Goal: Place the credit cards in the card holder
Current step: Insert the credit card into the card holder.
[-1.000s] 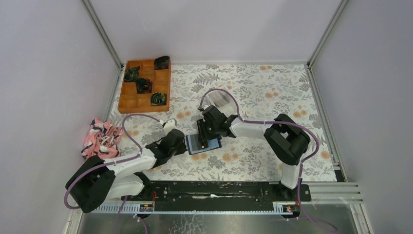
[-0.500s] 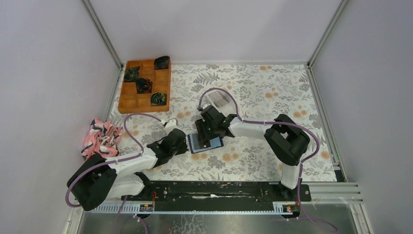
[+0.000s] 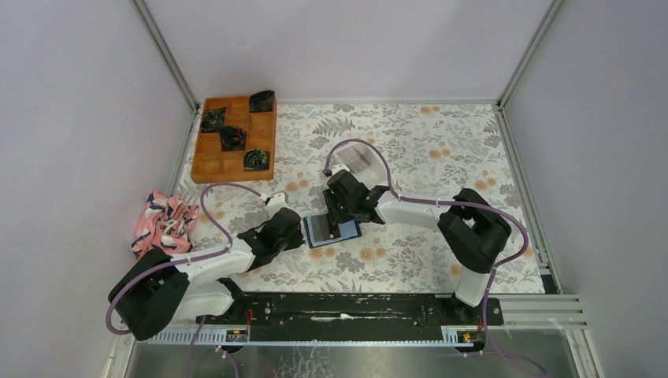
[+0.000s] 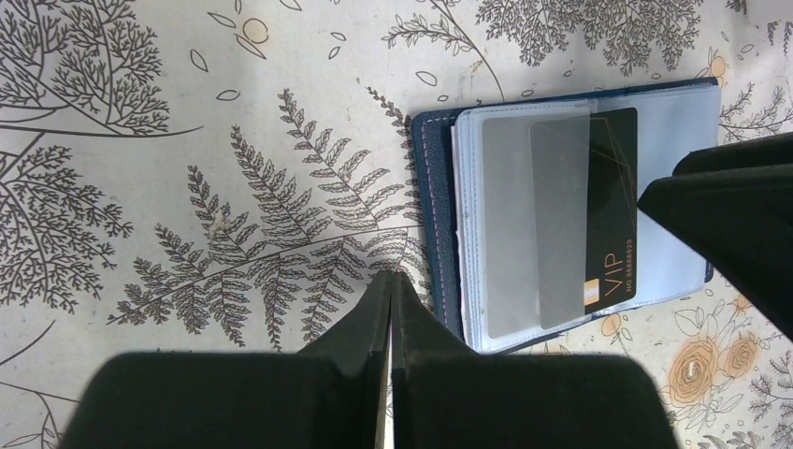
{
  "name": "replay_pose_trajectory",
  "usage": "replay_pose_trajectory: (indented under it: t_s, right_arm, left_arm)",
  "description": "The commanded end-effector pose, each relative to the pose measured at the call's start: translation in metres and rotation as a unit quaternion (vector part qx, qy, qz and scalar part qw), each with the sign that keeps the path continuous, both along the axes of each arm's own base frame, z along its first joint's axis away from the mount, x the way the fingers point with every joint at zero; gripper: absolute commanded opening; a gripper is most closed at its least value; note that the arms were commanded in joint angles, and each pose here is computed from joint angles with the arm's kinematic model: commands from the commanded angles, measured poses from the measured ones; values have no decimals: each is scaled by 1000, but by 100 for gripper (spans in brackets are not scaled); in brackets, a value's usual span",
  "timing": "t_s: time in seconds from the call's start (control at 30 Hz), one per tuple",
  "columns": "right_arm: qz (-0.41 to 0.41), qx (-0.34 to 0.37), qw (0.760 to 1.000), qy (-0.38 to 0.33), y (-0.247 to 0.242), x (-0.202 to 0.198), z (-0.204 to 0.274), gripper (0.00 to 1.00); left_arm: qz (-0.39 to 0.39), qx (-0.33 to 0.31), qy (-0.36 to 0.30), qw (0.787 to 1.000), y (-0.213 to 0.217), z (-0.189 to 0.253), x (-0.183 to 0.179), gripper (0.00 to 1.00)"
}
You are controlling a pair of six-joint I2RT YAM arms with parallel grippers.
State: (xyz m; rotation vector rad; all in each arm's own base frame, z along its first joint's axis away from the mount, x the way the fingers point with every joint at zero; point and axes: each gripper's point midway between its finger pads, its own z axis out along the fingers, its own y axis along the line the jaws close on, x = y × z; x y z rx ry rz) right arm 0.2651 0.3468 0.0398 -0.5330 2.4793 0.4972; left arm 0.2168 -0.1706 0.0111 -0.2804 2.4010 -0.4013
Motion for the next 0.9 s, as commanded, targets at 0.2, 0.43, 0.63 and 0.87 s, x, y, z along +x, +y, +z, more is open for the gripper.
replay_pose_trajectory:
  t_s: [0.2, 0.43, 0.63, 0.87]
  right_arm:
    - [-20, -9, 999, -38, -7, 10, 9, 5]
    - [-28, -22, 999, -34, -13, 9, -4, 0]
    - [-29, -33, 999, -25, -16, 7, -14, 0]
    - [-28, -33, 999, -11, -17, 2, -25, 0]
  left_arm:
    - [-5, 3, 7, 1000, -3, -2, -1, 0]
    - [-7, 3, 6, 1000, -4, -1, 0, 0]
    - [-8, 2, 7, 1000, -5, -1, 0, 0]
    - [-9, 1, 7, 1000, -6, -1, 0, 0]
